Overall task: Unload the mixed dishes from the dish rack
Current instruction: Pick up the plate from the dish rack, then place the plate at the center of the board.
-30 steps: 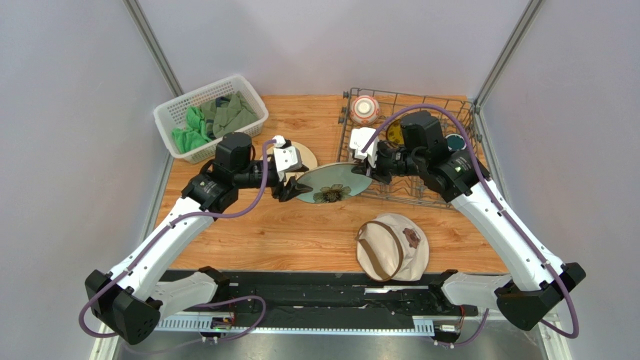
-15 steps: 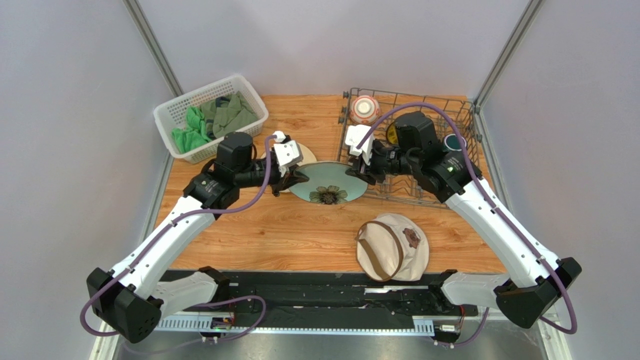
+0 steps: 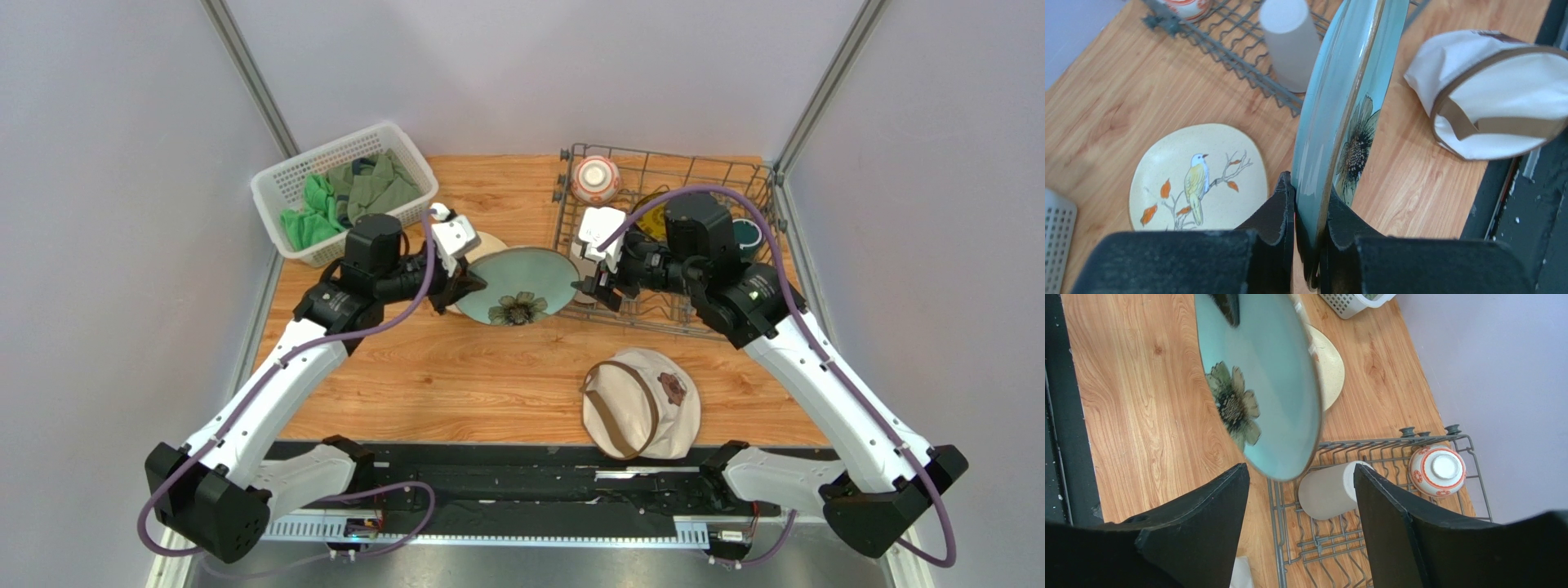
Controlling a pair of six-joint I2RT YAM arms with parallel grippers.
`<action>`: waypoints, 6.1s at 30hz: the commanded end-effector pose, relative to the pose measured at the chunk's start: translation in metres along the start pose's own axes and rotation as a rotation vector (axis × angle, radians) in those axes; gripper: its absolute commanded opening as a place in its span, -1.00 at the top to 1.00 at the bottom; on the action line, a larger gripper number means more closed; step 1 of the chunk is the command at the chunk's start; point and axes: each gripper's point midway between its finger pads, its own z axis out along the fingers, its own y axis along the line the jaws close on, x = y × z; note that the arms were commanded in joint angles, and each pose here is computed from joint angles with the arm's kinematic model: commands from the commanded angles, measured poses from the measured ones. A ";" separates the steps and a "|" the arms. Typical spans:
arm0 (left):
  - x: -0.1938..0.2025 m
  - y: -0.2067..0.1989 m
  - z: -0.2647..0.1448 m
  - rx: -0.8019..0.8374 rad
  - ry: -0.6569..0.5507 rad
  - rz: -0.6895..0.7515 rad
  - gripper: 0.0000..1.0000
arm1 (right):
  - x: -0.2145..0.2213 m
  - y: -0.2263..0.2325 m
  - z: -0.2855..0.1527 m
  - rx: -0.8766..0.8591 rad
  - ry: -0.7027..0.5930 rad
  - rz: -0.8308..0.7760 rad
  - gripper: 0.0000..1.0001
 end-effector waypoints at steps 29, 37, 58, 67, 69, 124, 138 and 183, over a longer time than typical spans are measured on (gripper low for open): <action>0.033 0.179 -0.009 -0.287 -0.231 -0.805 1.00 | 0.098 0.005 0.014 0.219 0.078 0.236 -0.40; 0.074 0.183 0.016 -0.242 -0.194 -1.029 1.00 | 0.118 0.004 0.011 0.236 0.111 0.216 -0.40; 0.146 0.190 0.047 -0.215 -0.083 -1.304 1.00 | 0.128 0.003 0.005 0.241 0.132 0.166 -0.40; 0.152 0.189 0.048 -0.212 -0.058 -1.316 1.00 | 0.131 0.006 0.006 0.227 0.140 0.163 -0.40; 0.154 0.187 0.048 -0.214 -0.043 -1.313 0.95 | 0.131 0.006 0.006 0.225 0.143 0.166 -0.40; 0.182 0.194 0.010 -0.476 0.232 -1.169 -0.06 | 0.140 0.014 0.012 0.181 0.172 0.175 -0.40; 0.171 0.192 0.011 -0.517 0.275 -1.072 -0.06 | 0.142 0.015 0.013 0.173 0.179 0.174 -0.40; 0.127 0.194 -0.010 -0.549 0.294 -0.795 -0.43 | 0.148 -0.116 -0.037 0.576 0.329 0.167 -0.72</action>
